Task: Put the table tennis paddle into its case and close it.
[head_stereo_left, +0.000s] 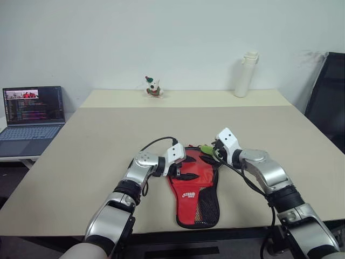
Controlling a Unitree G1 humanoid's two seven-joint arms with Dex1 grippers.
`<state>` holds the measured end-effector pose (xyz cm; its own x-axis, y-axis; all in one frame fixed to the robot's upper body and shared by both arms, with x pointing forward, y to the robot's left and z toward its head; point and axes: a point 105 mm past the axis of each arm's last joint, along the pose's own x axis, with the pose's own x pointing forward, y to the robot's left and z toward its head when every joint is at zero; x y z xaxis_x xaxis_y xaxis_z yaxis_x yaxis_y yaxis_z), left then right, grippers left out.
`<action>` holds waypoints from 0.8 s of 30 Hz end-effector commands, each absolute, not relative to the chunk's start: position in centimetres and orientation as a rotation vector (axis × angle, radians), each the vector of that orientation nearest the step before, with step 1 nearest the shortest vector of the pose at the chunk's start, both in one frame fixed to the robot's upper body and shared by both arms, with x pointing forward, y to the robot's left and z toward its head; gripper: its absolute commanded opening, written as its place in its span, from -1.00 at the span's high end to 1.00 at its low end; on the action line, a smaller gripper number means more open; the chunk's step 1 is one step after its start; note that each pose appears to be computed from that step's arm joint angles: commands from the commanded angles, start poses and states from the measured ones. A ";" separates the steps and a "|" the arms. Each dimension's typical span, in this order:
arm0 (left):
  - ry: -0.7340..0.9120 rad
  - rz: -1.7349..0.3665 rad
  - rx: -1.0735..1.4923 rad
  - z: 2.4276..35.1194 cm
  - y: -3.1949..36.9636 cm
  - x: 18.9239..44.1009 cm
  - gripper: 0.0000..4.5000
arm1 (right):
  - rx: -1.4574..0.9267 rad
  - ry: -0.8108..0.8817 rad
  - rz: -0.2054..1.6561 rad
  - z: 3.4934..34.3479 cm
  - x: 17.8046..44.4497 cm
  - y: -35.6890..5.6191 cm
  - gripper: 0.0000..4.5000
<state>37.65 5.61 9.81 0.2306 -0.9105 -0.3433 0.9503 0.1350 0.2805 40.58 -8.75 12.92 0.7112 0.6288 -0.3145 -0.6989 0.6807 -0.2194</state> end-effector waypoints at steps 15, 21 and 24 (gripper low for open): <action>0.162 -1.371 0.458 8.0 5.7 36.6 -0.58 | -0.253 0.179 0.588 14.6 42.7 -11.5 0.78; 0.190 -1.383 0.405 7.5 5.4 36.4 -0.58 | -0.268 0.198 0.560 14.6 41.7 -13.7 0.99; 0.192 -1.387 0.380 7.6 5.1 36.3 -0.58 | -0.289 0.230 0.553 14.1 40.4 -15.3 0.99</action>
